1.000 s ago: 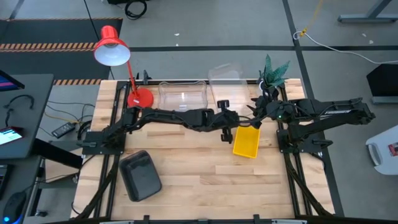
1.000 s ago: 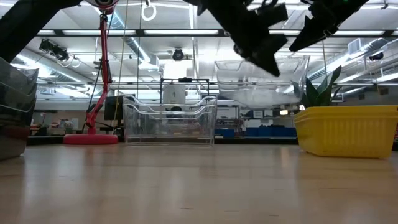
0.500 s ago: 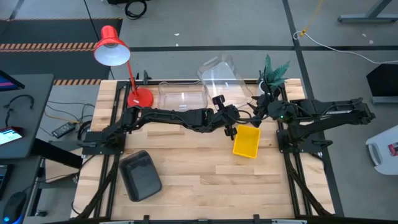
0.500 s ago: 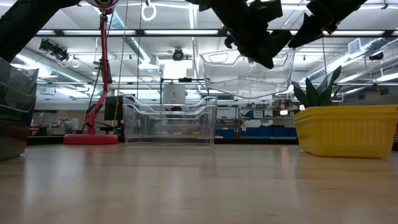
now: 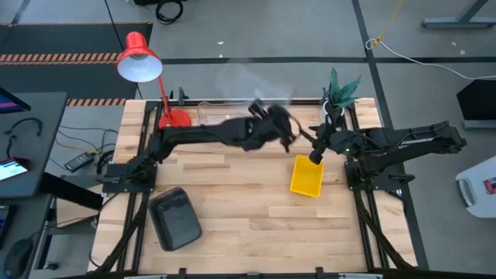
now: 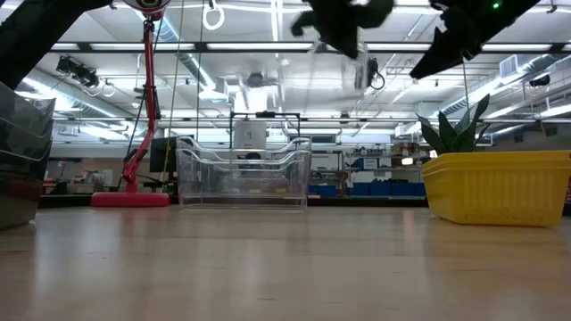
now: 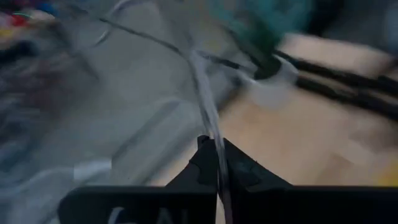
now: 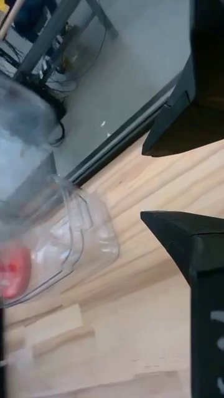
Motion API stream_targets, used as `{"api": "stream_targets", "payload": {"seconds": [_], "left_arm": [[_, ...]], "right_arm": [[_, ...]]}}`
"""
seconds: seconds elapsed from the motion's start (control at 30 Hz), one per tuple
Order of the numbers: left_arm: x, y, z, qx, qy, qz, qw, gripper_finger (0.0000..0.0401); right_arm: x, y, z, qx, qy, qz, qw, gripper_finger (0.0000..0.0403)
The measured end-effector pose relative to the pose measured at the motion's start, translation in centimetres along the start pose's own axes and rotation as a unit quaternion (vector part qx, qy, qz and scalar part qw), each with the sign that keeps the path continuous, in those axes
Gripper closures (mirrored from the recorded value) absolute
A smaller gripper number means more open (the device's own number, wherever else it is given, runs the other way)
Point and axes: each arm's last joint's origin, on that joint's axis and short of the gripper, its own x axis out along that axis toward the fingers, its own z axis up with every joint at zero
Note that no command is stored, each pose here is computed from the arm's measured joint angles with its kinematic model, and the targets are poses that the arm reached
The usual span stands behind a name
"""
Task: Stack baskets by color
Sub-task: Stack the right transparent bin on top of the stacked transparent bins
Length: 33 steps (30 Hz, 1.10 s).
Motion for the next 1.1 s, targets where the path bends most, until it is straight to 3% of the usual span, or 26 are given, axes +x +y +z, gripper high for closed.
{"api": "stream_targets", "payload": {"seconds": [0.17,0.3,0.47,0.57,0.73,0.9,1.1], "left_arm": [[-0.6,1.6,0.5,-0.013,0.024,0.053,0.998,0.04],[0.0,2.8,0.8,-0.072,0.053,0.015,0.996,0.04],[0.9,3.4,-0.4,-0.071,0.11,-0.01,0.991,0.04],[0.3,2.4,-2.0,-0.034,0.156,-0.014,0.987,0.04],[0.2,0.6,-4.5,0.002,0.179,-0.008,0.984,0.04],[-0.1,0.1,-6.1,0.013,0.181,0.042,0.982,0.04],[-0.8,0.3,-5.9,-0.05,0.18,0.056,0.981,0.04]], "right_arm": [[0.0,0.2,-0.5,0.017,0.004,0.0,1.0,0.0245],[-0.4,0.5,-0.6,0.03,0.002,0.013,0.999,0.0245],[-1.0,0.7,-0.2,0.017,-0.028,0.02,0.999,0.0245],[-1.8,0.1,0.7,-0.004,-0.046,0.021,0.999,0.0245],[-4.3,-2.0,3.5,0.014,-0.132,-0.038,0.99,0.025],[-5.8,-3.6,4.9,0.007,-0.192,-0.113,0.975,0.0252],[-6.1,-4.1,4.8,0.002,-0.195,-0.119,0.973,0.0252]]}}
